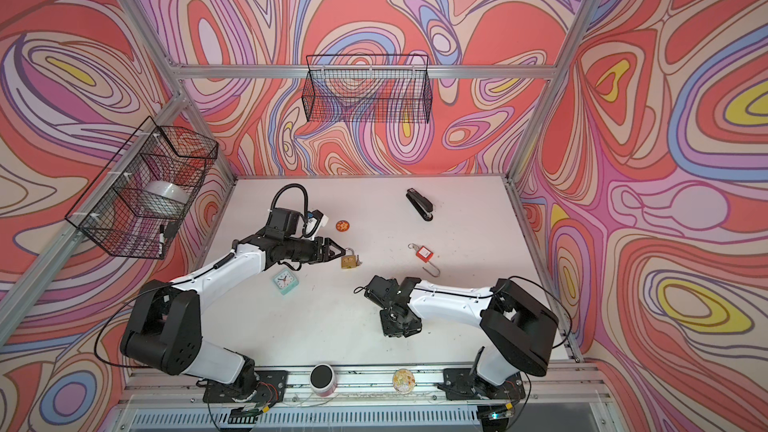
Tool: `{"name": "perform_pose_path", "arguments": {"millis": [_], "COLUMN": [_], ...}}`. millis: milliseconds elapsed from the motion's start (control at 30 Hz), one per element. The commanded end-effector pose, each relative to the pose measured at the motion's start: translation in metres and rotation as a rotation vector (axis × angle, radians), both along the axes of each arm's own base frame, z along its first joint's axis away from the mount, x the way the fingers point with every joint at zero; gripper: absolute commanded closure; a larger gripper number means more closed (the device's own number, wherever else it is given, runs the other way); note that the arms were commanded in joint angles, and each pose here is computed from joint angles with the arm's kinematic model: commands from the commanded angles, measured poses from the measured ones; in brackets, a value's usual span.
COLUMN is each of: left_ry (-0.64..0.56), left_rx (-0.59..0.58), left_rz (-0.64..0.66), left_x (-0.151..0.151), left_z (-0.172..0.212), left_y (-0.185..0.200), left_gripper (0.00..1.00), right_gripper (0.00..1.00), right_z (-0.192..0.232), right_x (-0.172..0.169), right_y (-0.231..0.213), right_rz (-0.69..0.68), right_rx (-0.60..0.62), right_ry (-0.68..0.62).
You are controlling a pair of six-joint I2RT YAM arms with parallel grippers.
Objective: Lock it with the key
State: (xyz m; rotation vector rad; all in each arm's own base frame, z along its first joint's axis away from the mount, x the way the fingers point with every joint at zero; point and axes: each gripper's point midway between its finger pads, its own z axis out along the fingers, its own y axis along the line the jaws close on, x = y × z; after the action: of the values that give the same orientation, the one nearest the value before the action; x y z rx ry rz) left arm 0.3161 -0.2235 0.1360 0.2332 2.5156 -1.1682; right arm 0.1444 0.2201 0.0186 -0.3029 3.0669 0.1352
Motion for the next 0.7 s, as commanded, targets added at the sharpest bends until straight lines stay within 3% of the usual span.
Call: {"name": "perform_pose_path", "arguments": {"millis": [0,200,400,667], "left_ry": [0.031,0.083,0.112,0.136], "left_rx": [-0.056,-0.161,-0.231,-0.293], "left_rz": [-0.064,-0.117,-0.105,-0.143], "left_x": [-0.016,-0.034,-0.040,-0.046], "left_z": [0.006,0.015,0.020,0.034], "left_y": [-0.013,-0.030,-0.033,-0.038], "left_gripper": [0.41,0.41,0.44,0.46], "right_gripper": [0.79,0.79,0.79,0.80], "right_z": [0.015,0.051,0.081,0.106], "right_x": [0.009,0.038,0.084,0.100], "right_y": [0.001,0.027,0.062,0.106], "right_rz": [0.027,0.120,0.164,0.341], "right_rx": [0.020,0.126,0.264,0.356], "right_ry": [-0.069,-0.215,-0.268,-0.268]}}
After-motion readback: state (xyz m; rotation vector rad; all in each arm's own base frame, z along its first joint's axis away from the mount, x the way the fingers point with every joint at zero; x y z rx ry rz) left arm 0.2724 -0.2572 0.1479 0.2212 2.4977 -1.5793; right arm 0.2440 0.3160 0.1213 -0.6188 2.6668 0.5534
